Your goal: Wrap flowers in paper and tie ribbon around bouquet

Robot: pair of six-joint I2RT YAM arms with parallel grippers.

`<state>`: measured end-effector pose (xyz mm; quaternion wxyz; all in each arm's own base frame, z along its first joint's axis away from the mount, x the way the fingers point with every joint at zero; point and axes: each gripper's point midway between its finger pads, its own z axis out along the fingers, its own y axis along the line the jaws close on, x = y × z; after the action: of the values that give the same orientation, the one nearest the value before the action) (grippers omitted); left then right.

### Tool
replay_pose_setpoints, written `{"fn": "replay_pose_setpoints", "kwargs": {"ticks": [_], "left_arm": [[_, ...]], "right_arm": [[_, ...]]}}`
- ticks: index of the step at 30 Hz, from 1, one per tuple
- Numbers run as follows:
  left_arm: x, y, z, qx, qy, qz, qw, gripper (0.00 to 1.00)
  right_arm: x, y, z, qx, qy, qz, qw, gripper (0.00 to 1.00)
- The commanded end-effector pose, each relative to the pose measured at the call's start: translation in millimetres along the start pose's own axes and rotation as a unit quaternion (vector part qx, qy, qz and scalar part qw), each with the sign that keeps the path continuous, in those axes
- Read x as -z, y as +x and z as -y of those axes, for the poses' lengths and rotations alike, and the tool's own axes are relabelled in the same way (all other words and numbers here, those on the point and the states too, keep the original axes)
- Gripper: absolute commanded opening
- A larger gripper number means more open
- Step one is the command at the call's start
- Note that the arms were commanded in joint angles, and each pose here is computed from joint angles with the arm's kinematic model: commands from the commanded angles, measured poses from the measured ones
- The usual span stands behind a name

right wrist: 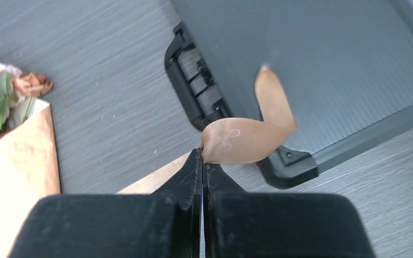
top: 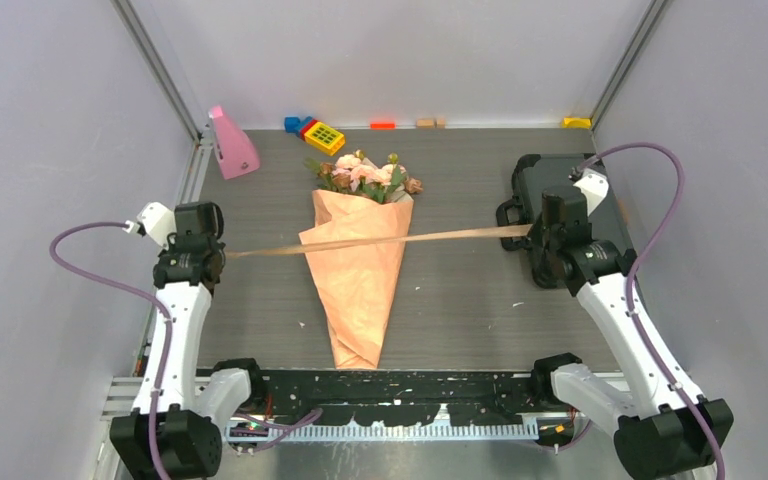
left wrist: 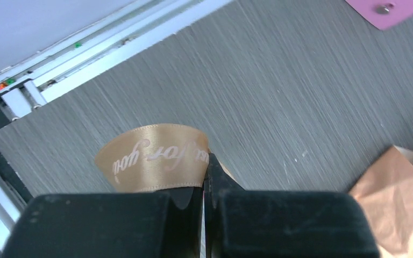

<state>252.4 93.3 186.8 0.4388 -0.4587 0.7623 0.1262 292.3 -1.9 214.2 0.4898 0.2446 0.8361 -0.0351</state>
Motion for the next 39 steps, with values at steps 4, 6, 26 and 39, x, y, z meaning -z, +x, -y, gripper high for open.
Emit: {"fn": "replay_pose_setpoints", "kwargs": {"ticks": [4,6,26,39], "left_arm": [[-27.3,4.0,-5.7,0.003,-0.012,-0.035,0.999,0.0],[-37.2,15.6,9.8,0.008,0.024,-0.05,0.998,0.0],[-4.5,10.5,40.3,-0.032,0.107,-0.113,0.987,1.0],[12.6,148.0,151.8,-0.107,0.444,-0.359,0.814,1.0]], "right_arm": [[-20.4,36.5,-30.6,-0.005,-0.071,-0.068,0.995,0.03],[-30.6,52.9,-38.0,-0.007,-0.085,-0.089,0.992,0.04],[-20.5,28.9,-15.7,-0.063,-0.012,-0.052,0.997,0.8],[5.7,116.2,-212.4,0.039,-0.395,-0.202,0.895,0.95]]}}
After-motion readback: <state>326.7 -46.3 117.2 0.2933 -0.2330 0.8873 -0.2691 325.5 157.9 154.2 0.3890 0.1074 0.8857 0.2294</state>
